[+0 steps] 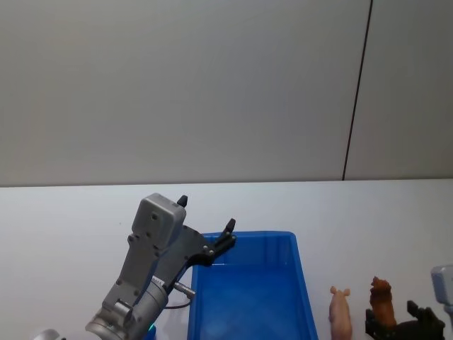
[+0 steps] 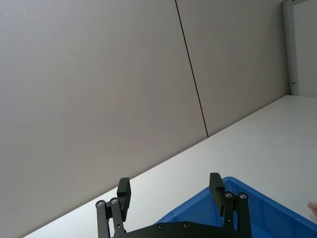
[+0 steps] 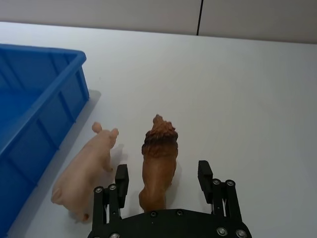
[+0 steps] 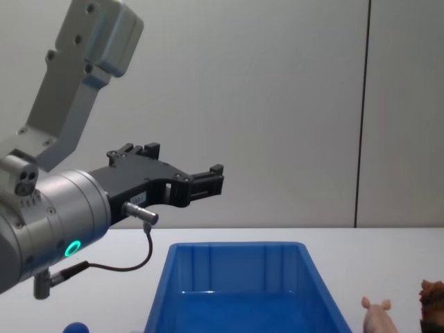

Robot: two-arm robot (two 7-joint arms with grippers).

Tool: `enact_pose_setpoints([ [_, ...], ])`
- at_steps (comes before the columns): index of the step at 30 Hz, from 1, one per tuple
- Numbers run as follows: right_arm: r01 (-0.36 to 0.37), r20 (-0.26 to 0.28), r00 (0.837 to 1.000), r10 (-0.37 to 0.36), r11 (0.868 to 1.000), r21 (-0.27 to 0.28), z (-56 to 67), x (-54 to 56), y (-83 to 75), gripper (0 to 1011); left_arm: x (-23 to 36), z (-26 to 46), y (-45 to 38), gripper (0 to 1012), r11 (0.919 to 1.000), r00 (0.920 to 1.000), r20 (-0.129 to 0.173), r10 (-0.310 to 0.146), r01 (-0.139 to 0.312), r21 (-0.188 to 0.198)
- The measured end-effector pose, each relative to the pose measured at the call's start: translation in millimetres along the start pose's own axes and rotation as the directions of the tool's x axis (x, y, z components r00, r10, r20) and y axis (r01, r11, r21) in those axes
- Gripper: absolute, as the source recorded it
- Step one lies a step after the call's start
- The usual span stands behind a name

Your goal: Pick up the two dolls from the table and place them into the box.

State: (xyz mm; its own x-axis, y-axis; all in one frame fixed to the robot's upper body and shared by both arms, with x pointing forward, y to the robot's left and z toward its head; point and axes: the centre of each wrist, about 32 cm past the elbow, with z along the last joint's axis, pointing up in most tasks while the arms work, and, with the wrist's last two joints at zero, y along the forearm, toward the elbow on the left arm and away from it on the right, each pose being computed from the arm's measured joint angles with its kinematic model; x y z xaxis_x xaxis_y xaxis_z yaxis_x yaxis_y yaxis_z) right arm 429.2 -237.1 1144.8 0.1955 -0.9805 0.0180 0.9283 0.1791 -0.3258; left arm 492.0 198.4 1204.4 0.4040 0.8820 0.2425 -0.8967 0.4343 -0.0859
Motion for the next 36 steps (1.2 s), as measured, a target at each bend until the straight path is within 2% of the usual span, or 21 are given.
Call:
enact_pose_setpoints([
  [3, 0.005, 0.001, 1.000, -0.005, 1.000, -0.018, -3.0, -2.0, 0.8, 808, 0.0, 0.0, 0.0, 1003, 1.0000, 1.0000, 0.000, 0.000, 0.000, 0.000],
  [4, 0.006, 0.001, 1.000, -0.006, 1.000, -0.022, -3.6, -2.5, 1.0, 808, 0.0, 0.0, 0.0, 1003, 1.0000, 1.0000, 0.000, 0.000, 0.000, 0.000],
  [5, 0.009, 0.002, 1.000, -0.009, 1.000, -0.029, -4.9, -3.4, 1.3, 747, 0.0, 0.0, 0.0, 1003, 1.0000, 1.0000, 0.000, 0.000, 0.000, 0.000],
  [10, 0.014, 0.002, 1.000, -0.014, 0.999, -0.046, -8.1, -5.9, 2.0, 619, 0.0, 0.0, 0.0, 1003, 1.0000, 1.0000, 0.000, 0.000, 0.000, 0.000],
  [11, 0.015, 0.002, 1.000, -0.015, 0.999, -0.048, -8.6, -6.2, 2.1, 549, 0.0, 0.0, 0.0, 1003, 1.0000, 1.0000, 0.000, 0.000, 0.000, 0.000],
  [12, 0.016, 0.002, 1.000, -0.016, 0.999, -0.051, -9.4, -7.0, 2.1, 535, 0.0, 0.0, 0.0, 1003, 1.0000, 1.0000, 0.000, 0.000, 0.000, 0.000],
  [14, 0.016, 0.004, 1.000, -0.016, 0.999, -0.052, -10.0, -8.0, 2.0, 490, 0.0, 0.0, 0.0, 1003, 1.0000, 1.0000, 0.000, 0.000, 0.000, 0.000],
  [17, 0.018, 0.007, 1.000, -0.017, 0.999, -0.050, -10.8, -8.7, 1.7, 367, 0.0, 0.0, 0.0, 1003, 1.0000, 1.0000, 0.000, 0.000, 0.000, 0.000],
  [18, 0.018, 0.010, 1.000, -0.017, 0.999, -0.043, -10.7, -9.3, 1.4, 367, 0.0, 0.0, 0.0, 1003, 1.0000, 1.0000, 0.000, 0.000, 0.000, 0.000],
  [19, 0.017, 0.011, 1.000, -0.017, 0.999, -0.039, -10.5, -9.7, 1.0, 311, 0.0, 0.0, 0.0, 1003, 1.0000, 1.0000, 0.000, 0.000, 0.000, 0.000],
  [29, -0.008, 0.030, 1.000, 0.007, 0.999, 0.047, -2.7, -13.3, -3.8, 286, 0.0, 0.0, 0.0, 1003, 1.0000, 1.0000, 0.000, 0.000, 0.000, 0.000],
  [31, -0.032, 0.036, 0.999, 0.029, 0.996, 0.083, 1.5, -14.4, -5.2, 286, 0.0, 0.0, 0.0, 1003, 1.0000, 1.0000, 0.000, 0.000, 0.000, 0.000],
  [36, -0.078, 0.046, 0.996, 0.073, 0.988, 0.132, 8.8, -16.3, -6.5, 286, 0.0, 0.0, 0.0, 1003, 1.0000, 1.0000, 0.000, 0.000, 0.000, 0.000],
])
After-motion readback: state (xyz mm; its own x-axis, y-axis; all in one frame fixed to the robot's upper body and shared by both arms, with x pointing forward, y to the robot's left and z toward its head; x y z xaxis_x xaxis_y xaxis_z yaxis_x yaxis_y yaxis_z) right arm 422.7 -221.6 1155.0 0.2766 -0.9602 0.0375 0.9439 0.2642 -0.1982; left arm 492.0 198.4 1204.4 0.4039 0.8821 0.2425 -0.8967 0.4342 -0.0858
